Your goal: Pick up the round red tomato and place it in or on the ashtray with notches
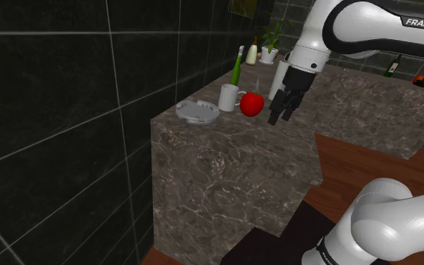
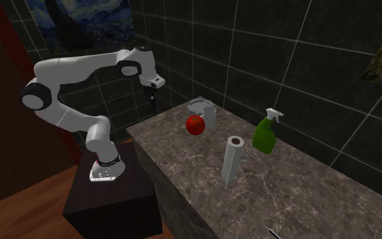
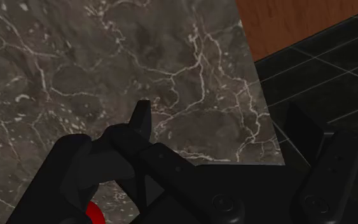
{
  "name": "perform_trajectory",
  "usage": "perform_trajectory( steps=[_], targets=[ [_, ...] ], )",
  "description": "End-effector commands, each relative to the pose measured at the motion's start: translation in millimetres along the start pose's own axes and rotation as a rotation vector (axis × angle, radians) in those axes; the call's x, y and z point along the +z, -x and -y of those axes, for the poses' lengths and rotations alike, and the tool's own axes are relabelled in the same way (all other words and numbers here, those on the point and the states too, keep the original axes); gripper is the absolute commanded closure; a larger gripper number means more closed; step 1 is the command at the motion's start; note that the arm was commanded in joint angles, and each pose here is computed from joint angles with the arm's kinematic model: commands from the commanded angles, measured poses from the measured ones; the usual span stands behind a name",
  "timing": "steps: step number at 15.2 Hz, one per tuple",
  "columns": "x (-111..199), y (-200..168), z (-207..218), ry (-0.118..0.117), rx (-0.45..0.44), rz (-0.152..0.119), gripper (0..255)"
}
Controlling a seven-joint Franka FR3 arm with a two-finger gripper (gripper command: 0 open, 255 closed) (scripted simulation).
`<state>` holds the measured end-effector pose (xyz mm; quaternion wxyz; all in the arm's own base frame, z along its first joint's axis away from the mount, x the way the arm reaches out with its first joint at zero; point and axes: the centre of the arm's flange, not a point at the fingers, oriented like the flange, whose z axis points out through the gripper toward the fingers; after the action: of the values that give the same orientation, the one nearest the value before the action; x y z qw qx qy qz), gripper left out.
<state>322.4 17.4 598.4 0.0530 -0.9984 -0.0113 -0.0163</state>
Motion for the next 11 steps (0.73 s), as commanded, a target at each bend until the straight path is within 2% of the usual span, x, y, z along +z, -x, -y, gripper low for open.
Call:
perform_trajectory(
  steps=[1, 11],
  targets=[
    [0.0, 0.0, 0.0, 0.0, 0.0, 0.0, 0],
    [-10.3, -42.1, -96.6, 0.015, -0.062, -0.294, 0]
  ],
)
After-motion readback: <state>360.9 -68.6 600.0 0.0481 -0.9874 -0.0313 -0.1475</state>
